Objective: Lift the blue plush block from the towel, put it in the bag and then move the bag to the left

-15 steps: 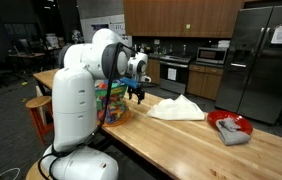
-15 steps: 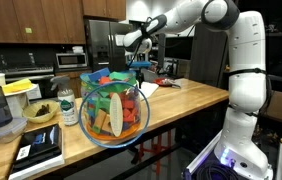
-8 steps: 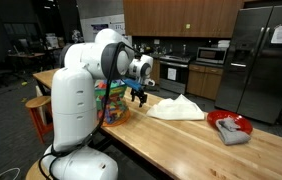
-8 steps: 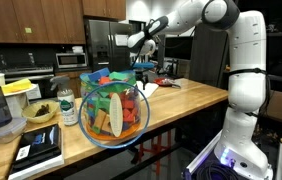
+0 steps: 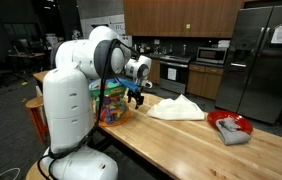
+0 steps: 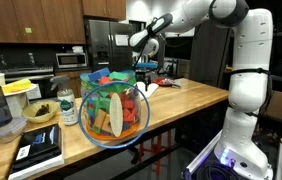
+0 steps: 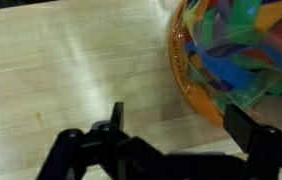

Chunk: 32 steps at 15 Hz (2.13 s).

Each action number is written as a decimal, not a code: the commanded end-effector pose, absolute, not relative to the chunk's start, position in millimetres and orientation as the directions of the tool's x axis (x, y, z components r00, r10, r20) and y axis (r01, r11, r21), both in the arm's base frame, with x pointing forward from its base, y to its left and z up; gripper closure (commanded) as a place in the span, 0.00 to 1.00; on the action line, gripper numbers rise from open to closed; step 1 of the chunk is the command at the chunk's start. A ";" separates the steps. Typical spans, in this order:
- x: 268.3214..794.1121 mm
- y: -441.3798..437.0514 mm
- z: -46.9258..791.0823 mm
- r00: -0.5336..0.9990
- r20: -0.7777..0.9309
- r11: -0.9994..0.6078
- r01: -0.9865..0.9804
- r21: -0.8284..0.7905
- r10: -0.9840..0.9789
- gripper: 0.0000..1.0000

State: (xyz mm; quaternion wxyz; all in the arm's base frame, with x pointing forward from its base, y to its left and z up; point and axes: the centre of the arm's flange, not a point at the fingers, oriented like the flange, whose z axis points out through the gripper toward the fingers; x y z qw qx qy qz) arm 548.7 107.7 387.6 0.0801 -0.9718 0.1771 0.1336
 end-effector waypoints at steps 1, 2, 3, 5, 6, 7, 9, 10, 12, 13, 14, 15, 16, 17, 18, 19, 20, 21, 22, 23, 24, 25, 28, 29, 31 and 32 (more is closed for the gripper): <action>535.6 112.2 400.4 0.911 -0.287 -0.929 -0.344 -0.137 -0.295 0.00; 536.8 115.8 401.5 0.914 -0.284 -0.932 -0.337 -0.136 -0.289 0.00; 539.9 118.2 403.0 0.917 -0.281 -0.935 -0.329 -0.135 -0.282 0.00; 544.4 127.6 404.4 0.921 -0.279 -0.939 -0.317 -0.132 -0.271 0.00; 546.2 133.0 405.5 0.923 -0.278 -0.942 -0.310 -0.132 -0.265 0.00; 548.4 139.6 407.3 0.926 -0.276 -0.944 -0.303 -0.133 -0.258 0.00; 552.8 151.7 410.5 0.930 -0.272 -0.947 -0.290 -0.135 -0.246 0.00; 554.9 158.0 412.2 0.932 -0.270 -0.949 -0.284 -0.137 -0.240 0.00; 559.7 171.9 416.2 0.938 -0.266 -0.953 -0.268 -0.142 -0.224 0.00; 562.3 178.4 417.9 0.940 -0.264 -0.954 -0.262 -0.143 -0.218 0.00; 564.9 184.9 419.5 0.942 -0.262 -0.956 -0.255 -0.145 -0.211 0.00; 568.0 191.7 421.0 0.943 -0.262 -0.958 -0.248 -0.146 -0.204 0.00; 570.7 197.4 422.2 0.944 -0.262 -0.959 -0.243 -0.148 -0.199 0.00; 573.4 202.5 423.0 0.946 -0.261 -0.960 -0.237 -0.148 -0.193 0.00; 576.3 206.8 424.2 0.946 -0.261 -0.960 -0.236 -0.150 -0.192 0.00; 578.7 210.3 424.9 0.947 -0.260 -0.960 -0.235 -0.153 -0.190 0.00; 580.9 213.3 425.7 0.946 -0.261 -0.959 -0.236 -0.155 -0.191 0.00; 582.9 215.5 426.1 0.946 -0.262 -0.959 -0.236 -0.157 -0.190 0.00; 584.5 217.1 426.6 0.946 -0.262 -0.959 -0.235 -0.159 -0.189 0.00; 586.0 218.2 426.9 0.946 -0.262 -0.959 -0.235 -0.160 -0.189 0.00; 587.7 218.6 426.9 0.946 -0.261 -0.958 -0.238 -0.161 -0.191 0.00; 589.1 217.7 426.1 0.946 -0.259 -0.956 -0.243 -0.163 -0.197 0.00; 594.1 207.1 424.2 0.946 -0.221 -0.945 -0.278 -0.170 -0.239 0.00; 596.4 198.3 425.1 0.944 -0.181 -0.935 -0.308 -0.174 -0.277 0.00; 602.8 179.7 431.1 0.933 -0.129 -0.915 -0.355 -0.194 -0.335 0.00; 606.3 169.9 433.4 0.927 -0.102 -0.906 -0.373 -0.201 -0.360 0.00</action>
